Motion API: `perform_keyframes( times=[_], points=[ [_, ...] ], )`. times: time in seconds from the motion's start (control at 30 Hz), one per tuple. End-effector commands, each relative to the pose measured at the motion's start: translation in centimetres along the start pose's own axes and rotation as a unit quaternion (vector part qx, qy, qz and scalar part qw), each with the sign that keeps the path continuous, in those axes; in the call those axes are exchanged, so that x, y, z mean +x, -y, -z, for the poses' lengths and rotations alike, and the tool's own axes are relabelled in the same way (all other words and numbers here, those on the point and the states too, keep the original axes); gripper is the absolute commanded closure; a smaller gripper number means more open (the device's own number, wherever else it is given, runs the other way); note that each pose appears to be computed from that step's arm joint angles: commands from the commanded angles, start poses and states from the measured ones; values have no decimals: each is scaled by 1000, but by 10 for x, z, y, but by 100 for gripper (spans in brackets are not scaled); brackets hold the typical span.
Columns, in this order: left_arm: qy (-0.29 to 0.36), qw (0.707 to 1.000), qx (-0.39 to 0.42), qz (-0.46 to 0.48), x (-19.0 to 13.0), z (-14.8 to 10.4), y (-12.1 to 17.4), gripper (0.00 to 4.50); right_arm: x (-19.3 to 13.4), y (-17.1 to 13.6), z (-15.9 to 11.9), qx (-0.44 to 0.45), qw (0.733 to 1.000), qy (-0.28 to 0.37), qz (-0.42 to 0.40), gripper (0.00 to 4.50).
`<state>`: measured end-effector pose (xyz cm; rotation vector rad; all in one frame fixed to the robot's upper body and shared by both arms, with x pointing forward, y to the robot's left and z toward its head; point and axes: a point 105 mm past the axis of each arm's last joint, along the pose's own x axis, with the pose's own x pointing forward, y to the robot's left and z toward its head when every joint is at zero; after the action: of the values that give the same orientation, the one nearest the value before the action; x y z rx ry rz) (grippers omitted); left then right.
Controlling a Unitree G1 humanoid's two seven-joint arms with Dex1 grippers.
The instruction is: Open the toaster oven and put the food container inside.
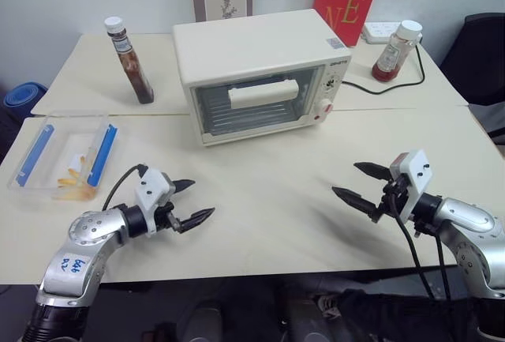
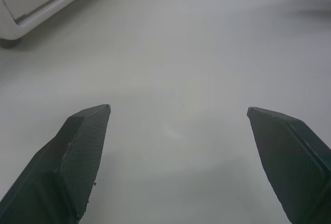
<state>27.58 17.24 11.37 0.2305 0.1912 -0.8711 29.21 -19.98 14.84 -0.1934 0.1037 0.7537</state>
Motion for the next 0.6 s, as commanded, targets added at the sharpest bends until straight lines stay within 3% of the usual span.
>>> perform_keyframes(
  times=[0.03,0.37,0.5,0.6],
  points=[
    [11,1000,24,-4,-5,-11,1,0,-3,5,-15,-23,1000,16,1,2],
    [15,1000,-6,-15,-8,-14,0,0,10,11,-20,-21,999,19,-15,2],
    [34,999,-5,3,-11,-32,2,0,19,11,-36,-6,998,42,-38,2],
    [71,996,-11,54,-14,-66,8,0,31,13,-57,2,996,66,-63,2]
  ],
)
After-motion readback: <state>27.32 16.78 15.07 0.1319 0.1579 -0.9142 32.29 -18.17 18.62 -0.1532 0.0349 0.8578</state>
